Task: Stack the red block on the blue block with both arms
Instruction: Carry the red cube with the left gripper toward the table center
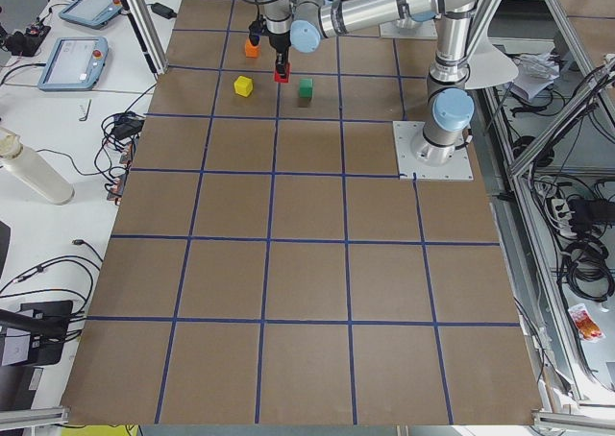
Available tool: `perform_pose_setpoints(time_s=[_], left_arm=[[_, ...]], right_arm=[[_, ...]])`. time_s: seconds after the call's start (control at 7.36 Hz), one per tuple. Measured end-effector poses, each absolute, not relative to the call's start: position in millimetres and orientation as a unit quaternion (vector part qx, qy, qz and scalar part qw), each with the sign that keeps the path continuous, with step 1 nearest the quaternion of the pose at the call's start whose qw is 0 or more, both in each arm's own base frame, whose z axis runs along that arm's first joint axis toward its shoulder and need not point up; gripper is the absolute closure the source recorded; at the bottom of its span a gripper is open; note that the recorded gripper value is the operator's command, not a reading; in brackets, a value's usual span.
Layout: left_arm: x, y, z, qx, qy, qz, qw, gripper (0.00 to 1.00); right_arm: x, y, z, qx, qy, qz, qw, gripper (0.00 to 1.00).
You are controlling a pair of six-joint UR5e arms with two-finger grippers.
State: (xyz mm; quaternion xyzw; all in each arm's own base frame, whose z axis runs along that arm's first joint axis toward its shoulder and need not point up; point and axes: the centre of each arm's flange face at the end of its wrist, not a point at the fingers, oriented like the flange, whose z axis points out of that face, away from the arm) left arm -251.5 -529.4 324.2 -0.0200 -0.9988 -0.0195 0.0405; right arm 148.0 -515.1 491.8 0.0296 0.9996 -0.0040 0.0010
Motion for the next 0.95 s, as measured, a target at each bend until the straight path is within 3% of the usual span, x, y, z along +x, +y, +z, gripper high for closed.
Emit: perform_pose_setpoints(time_s=[0.41,0.54,0.68,0.82,0.95], left_arm=[[-373.4,-515.0,287.7,0.014,-0.998,-0.033,0.051,1.0],[-395.6,-510.3,264.7,0.02,-0.998,-0.044,0.045,0.92],[-413.9,-506.7,242.3,0.026,-0.998,-0.047,0.042,0.63],[-430.0,-502.0,222.7,0.028,-0.998,-0.046,0.039,0.25],[-442.2,-495.4,208.7,0.025,-0.998,-0.048,0.035,0.06]], right_arm=[[139.2,-515.5,491.7,0.028,1.0,-0.003,-0.011,0.0],[139.0,-515.2,492.1,0.028,1.0,-0.003,-0.011,0.0],[139.1,-515.2,492.5,0.028,1.0,-0.004,-0.011,0.0],[139.2,-515.4,492.7,0.029,1.0,-0.004,-0.011,0.0],[139.3,-515.5,493.0,0.028,1.0,-0.005,-0.011,0.0]])
